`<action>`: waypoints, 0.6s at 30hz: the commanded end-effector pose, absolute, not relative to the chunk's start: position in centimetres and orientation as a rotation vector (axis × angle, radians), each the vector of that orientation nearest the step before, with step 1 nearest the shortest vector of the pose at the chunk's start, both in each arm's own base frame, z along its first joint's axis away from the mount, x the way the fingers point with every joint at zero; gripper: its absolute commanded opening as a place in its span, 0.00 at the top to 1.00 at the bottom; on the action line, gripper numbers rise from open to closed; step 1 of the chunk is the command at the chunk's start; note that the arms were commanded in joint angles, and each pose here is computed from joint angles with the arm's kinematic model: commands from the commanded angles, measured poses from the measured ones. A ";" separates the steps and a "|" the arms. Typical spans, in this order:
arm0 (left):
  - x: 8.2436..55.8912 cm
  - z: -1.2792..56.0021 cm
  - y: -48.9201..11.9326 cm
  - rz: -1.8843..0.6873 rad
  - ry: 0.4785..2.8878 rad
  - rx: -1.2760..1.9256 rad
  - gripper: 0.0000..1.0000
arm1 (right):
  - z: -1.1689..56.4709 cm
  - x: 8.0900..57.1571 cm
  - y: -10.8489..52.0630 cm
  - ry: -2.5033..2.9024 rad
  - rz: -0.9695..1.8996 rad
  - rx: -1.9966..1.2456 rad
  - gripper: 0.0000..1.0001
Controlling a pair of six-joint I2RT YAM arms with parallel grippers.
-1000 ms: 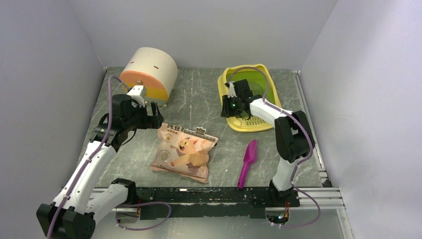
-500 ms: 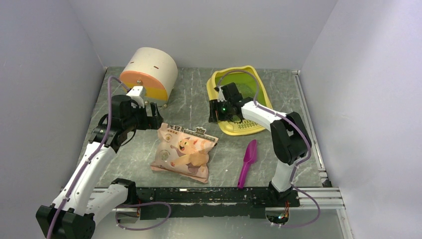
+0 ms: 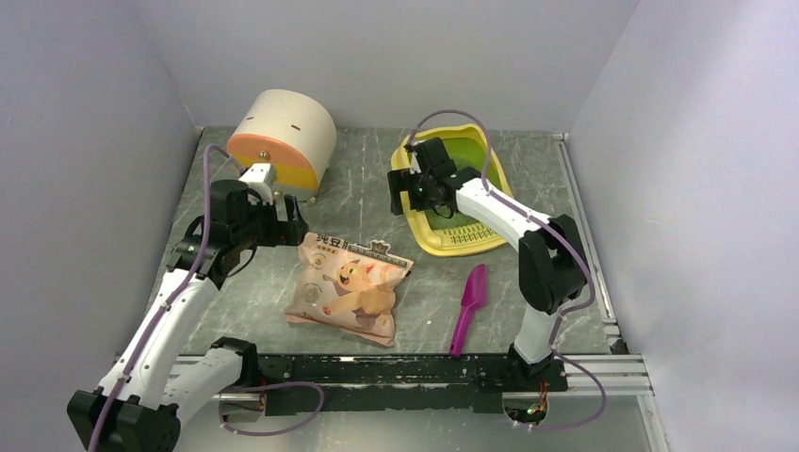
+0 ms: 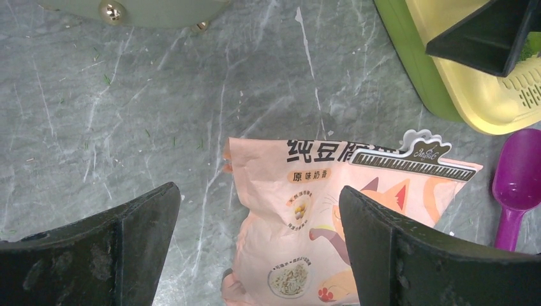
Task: Fill the litter box with clean litter
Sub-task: Move the litter box to the center of the board.
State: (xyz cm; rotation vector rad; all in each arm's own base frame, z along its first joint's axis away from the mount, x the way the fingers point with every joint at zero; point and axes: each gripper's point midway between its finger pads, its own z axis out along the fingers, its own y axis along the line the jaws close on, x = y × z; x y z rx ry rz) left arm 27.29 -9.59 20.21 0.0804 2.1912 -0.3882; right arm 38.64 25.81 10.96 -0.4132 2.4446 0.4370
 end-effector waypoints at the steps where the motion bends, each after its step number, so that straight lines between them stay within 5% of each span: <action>1: 27.2 22.2 -9.2 -0.375 2.145 0.076 0.01 | 16.5 39.6 23.1 2.301 0.293 -0.376 0.00; 5: 26.2 22.0 -9.5 -0.419 2.140 0.064 0.01 | 20.8 36.8 23.1 2.100 0.375 -0.431 0.00; 9: 24.9 21.8 -10.7 -0.528 2.131 0.047 0.01 | 22.3 30.1 26.9 1.877 0.801 -0.639 0.03; 13: 24.6 21.8 -10.8 -0.560 2.125 -0.001 0.01 | 21.2 25.5 29.6 1.786 1.069 -0.757 0.06; 18: 24.3 22.0 -12.1 -0.657 2.129 -0.011 0.01 | 17.4 25.9 31.4 1.952 1.053 -0.818 0.06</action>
